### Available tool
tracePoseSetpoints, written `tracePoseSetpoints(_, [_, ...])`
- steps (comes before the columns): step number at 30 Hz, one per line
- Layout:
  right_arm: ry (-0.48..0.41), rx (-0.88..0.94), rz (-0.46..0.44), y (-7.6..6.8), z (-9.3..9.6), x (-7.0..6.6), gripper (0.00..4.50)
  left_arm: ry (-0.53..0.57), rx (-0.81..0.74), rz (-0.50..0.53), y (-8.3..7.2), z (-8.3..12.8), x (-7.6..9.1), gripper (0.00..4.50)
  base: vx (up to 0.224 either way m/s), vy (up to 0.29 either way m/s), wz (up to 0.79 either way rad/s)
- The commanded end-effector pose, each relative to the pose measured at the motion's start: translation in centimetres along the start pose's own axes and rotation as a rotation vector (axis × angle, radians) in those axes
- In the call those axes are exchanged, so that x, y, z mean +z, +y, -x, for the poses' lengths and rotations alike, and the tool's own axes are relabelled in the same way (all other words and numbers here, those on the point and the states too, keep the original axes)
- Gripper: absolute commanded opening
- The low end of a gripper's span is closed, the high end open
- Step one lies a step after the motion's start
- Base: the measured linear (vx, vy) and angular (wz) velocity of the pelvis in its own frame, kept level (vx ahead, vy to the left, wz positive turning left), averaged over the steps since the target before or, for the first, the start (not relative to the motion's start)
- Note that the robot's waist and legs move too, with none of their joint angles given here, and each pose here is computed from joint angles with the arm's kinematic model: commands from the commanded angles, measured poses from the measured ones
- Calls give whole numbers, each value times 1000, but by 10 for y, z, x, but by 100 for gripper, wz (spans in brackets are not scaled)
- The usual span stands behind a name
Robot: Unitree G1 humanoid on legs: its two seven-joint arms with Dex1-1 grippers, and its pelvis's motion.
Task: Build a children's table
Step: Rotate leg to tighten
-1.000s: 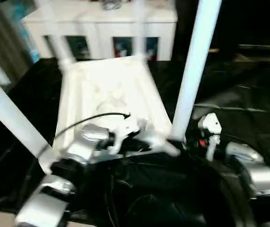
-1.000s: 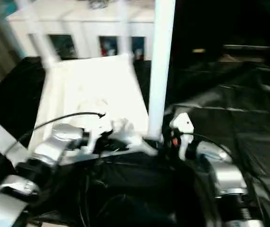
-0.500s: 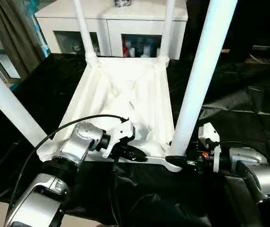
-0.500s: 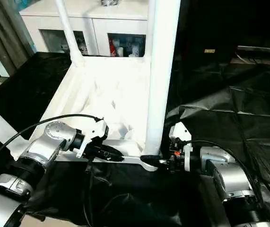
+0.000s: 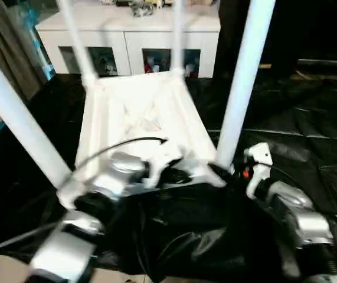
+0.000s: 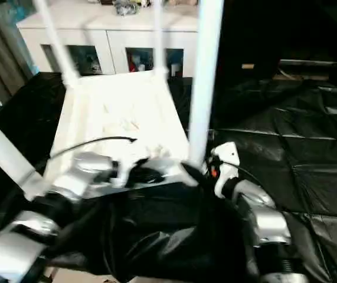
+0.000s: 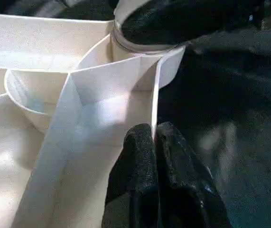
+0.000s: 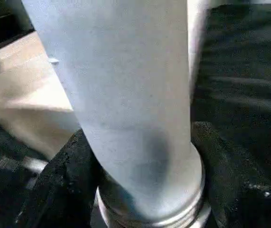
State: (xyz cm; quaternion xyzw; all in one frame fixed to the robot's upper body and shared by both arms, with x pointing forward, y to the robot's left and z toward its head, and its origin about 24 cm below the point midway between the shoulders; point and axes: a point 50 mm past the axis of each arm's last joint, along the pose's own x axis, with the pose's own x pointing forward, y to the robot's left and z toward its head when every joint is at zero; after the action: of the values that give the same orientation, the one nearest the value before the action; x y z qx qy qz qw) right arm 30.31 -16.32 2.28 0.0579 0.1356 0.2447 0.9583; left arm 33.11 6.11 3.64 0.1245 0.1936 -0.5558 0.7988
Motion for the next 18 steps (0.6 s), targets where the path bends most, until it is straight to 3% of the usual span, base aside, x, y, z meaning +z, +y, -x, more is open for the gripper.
tracePoseSetpoints(1, [122,23,-38,32,-18,-30,263,-55,119,10,-2,-19,20,0,0,0,0])
tracePoseSetpoints(3, [106,62,-14,43,-24,-28,263,-67,113,10,-7,-25,24,0,0,0,0])
tracePoseSetpoints(6, [68,120,-13,50,-25,-23,332,-77,78,-10,-12,-29,26,0,0,0,0])
tracePoseSetpoints(8, [60,140,-12,50,-23,-21,339,-78,62,-20,-12,-27,26,0,0,0,0])
tracePoseSetpoints(9, [54,164,0,49,-21,-20,369,-78,45,-32,-12,-25,25,0,0,0,0])
tracePoseSetpoints(13, [45,254,44,45,-13,-15,369,-84,-11,-65,-10,-17,22,0,0,0,0])
tracePoseSetpoints(18, [74,456,91,30,13,-5,369,-69,-203,-130,-12,3,11,0,48,-18,3])
